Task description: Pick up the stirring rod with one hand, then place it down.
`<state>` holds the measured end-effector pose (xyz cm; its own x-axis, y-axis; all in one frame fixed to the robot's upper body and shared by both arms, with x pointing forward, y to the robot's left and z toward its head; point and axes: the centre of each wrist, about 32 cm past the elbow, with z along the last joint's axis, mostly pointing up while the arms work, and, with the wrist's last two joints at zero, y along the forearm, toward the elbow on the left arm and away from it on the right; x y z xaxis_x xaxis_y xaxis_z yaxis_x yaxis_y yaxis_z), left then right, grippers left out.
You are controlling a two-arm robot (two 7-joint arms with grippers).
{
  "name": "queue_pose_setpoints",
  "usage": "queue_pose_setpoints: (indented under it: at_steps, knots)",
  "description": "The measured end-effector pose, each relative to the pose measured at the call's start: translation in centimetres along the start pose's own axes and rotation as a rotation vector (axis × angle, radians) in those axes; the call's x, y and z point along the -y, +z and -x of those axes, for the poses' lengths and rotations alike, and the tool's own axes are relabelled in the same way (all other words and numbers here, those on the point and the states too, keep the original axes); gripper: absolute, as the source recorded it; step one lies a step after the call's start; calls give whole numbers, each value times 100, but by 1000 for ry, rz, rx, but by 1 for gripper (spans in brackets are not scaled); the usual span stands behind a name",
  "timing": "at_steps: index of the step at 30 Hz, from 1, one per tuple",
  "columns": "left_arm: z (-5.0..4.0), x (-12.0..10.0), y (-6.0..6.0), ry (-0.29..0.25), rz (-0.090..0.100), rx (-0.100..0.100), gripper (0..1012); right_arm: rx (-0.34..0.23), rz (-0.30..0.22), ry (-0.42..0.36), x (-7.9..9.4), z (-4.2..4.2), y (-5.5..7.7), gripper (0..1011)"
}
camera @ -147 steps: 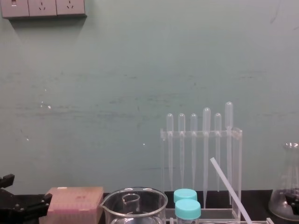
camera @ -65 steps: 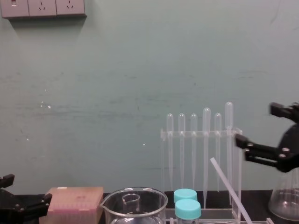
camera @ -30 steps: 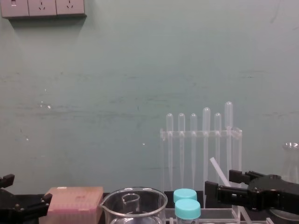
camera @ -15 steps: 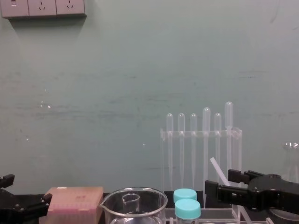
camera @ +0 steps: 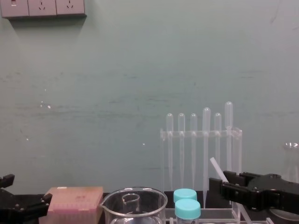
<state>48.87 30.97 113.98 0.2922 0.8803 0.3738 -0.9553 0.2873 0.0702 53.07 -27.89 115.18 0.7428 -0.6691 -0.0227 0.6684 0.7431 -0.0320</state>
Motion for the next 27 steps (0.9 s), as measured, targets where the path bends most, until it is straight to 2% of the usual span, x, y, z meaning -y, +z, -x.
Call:
queue_pose_setpoints:
  at_steps: [4, 5, 6, 15, 27]
  knots:
    - [0, 0, 0, 0, 0, 0, 1000, 1, -1, 0, 0, 0, 1, 437]
    - [0, 0, 0, 0, 0, 0, 1000, 1, -1, 0, 0, 0, 1, 377]
    - [0, 0, 0, 0, 0, 0, 1000, 1, -1, 0, 0, 0, 1, 377]
    - [0, 0, 0, 0, 0, 0, 1000, 1, -1, -1, 0, 0, 1, 80]
    - [0, 0, 0, 0, 0, 0, 1000, 1, -1, -1, 1, 0, 1, 67]
